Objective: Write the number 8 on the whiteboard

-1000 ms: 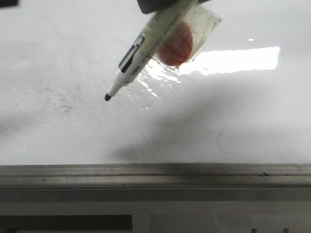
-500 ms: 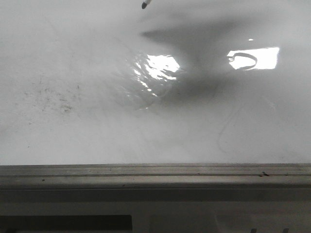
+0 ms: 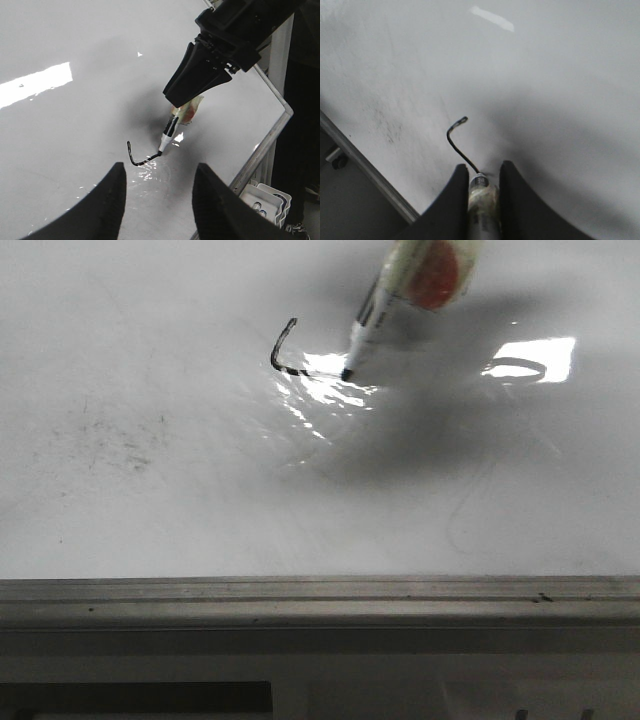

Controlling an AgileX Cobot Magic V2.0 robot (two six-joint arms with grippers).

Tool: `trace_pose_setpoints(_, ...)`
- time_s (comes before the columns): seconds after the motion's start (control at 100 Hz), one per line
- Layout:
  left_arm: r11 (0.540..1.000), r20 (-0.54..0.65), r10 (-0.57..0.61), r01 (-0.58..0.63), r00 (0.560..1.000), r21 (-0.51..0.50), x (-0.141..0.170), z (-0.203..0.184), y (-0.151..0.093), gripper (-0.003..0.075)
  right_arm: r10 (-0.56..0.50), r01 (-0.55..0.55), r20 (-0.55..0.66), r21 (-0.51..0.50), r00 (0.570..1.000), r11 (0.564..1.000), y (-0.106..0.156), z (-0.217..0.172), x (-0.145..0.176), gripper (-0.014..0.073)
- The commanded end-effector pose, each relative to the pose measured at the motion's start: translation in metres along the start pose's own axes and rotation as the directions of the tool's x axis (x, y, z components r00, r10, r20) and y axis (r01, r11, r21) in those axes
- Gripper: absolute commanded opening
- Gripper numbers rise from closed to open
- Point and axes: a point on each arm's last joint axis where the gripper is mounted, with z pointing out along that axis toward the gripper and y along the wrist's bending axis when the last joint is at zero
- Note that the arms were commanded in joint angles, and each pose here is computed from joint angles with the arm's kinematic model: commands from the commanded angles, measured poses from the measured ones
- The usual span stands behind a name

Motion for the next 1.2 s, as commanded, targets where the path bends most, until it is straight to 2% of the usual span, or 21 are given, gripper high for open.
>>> trace_pose_setpoints(0.0,1.000,0.090,-0.016,0.016,0.996,0.001,-0.014,0.000,0.000,0.0281,-0.045,0.044,0.029,0.028,0.999,0.999,-0.003,-0.003,-0.005,-0.0063)
trace_pose_setpoints(0.08,1.000,0.092,-0.016,0.016,0.996,0.001,-0.015,0.000,0.000,0.0281,-0.054,0.053,0.043,0.004,0.998,0.999,0.004,0.012,-0.006,-0.0063)
trace_pose_setpoints(0.15,1.000,0.092,-0.016,0.016,0.996,0.001,-0.015,0.000,0.000,0.0281,-0.049,0.049,0.103,-0.001,0.993,0.999,0.006,0.015,-0.015,-0.0063)
trace_pose_setpoints(0.46,1.000,0.103,-0.016,0.016,0.995,0.001,-0.016,0.000,0.000,0.0281,-0.033,0.018,0.245,0.062,0.969,0.998,-0.011,-0.008,-0.042,-0.0063)
trace_pose_setpoints(0.65,1.000,0.103,-0.016,0.016,0.995,0.001,-0.016,0.000,0.000,0.0281,-0.040,0.040,0.217,0.006,0.975,0.999,0.004,-0.003,-0.040,-0.0063)
trace_pose_setpoints(0.87,1.000,0.058,-0.010,0.010,0.998,0.002,-0.011,0.005,0.000,0.0281,-0.085,0.109,0.326,-0.056,0.941,0.992,0.027,-0.044,-0.042,-0.0063)
trace_pose_setpoints(0.96,1.000,0.009,-0.010,0.010,1.000,0.007,-0.006,0.016,0.000,0.0281,-0.104,0.139,0.300,-0.098,0.948,0.985,0.038,-0.050,-0.036,-0.0063)
trace_pose_setpoints(1.19,1.000,-0.039,-0.002,0.002,0.999,0.018,0.006,0.053,-0.002,0.0282,-0.131,0.164,0.198,-0.160,0.971,0.973,0.052,-0.033,-0.015,-0.0063)
